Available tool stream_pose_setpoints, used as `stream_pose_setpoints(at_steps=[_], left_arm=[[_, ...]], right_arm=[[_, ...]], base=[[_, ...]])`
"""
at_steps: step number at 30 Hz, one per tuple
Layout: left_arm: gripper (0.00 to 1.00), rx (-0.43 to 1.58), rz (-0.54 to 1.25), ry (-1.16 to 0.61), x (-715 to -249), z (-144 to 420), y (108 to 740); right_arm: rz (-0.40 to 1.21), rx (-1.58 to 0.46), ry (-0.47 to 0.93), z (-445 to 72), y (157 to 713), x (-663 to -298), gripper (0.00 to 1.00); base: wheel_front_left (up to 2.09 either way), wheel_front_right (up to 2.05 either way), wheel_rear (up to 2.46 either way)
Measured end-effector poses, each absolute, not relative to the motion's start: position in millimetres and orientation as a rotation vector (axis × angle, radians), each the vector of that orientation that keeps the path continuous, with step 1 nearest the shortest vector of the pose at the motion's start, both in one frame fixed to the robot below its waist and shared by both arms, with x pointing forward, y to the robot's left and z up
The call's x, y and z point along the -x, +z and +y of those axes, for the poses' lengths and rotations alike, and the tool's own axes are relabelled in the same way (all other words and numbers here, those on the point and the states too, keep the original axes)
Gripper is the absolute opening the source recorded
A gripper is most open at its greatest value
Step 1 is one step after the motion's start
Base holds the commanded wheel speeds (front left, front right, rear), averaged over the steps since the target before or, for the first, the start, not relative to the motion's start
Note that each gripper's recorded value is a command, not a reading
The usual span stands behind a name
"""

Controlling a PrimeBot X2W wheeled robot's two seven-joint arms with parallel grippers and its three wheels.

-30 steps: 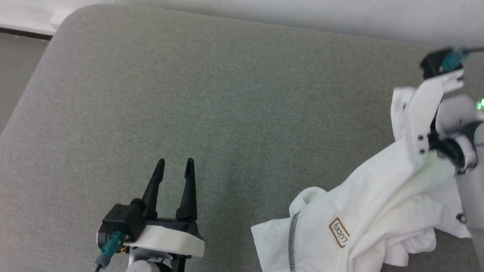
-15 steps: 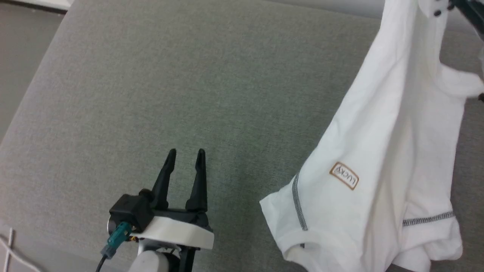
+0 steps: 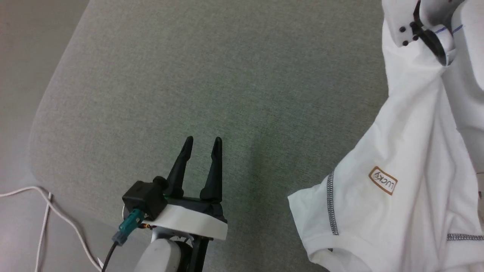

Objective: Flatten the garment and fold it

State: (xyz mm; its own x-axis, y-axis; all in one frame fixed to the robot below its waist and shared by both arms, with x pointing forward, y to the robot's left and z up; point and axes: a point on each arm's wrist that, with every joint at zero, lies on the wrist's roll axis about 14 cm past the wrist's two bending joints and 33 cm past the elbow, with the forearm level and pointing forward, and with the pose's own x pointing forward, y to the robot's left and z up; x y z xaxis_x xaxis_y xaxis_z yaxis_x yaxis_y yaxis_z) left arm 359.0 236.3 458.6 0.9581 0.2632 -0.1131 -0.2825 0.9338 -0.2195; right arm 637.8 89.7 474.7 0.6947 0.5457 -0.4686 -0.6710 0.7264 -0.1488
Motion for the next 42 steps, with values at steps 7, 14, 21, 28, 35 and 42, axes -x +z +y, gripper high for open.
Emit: stream_pose_setpoints(at_steps=[7,14,21,28,35,42], left_arm=[[1.0,0.2,0.077,0.315,-356,249,460],[1.0,0.169,0.051,0.31,-351,251,468],[1.0,0.16,0.021,0.269,-345,242,476],[1.0,0.169,0.0,0.199,-344,224,482],[1.0,0.174,-0.016,0.137,-349,208,486],[1.0,0.184,0.021,0.095,-346,195,476]], right_arm=[[0.363,0.245,0.749,111,482,-627,1.0],[0.194,0.094,0.717,90,542,-623,1.0],[0.082,0.066,0.603,12,566,-582,1.0],[-0.013,-0.022,0.298,-107,568,-502,1.0],[-0.036,-0.037,0.043,-194,536,-412,1.0],[0.02,-0.107,-0.082,-232,487,-358,1.0]], base=[[0.0,0.0,0.0],[0.0,0.0,0.0],[0.0,0.0,0.0],[0.0,0.0,0.0],[0.0,0.0,0.0],[0.0,0.0,0.0]])
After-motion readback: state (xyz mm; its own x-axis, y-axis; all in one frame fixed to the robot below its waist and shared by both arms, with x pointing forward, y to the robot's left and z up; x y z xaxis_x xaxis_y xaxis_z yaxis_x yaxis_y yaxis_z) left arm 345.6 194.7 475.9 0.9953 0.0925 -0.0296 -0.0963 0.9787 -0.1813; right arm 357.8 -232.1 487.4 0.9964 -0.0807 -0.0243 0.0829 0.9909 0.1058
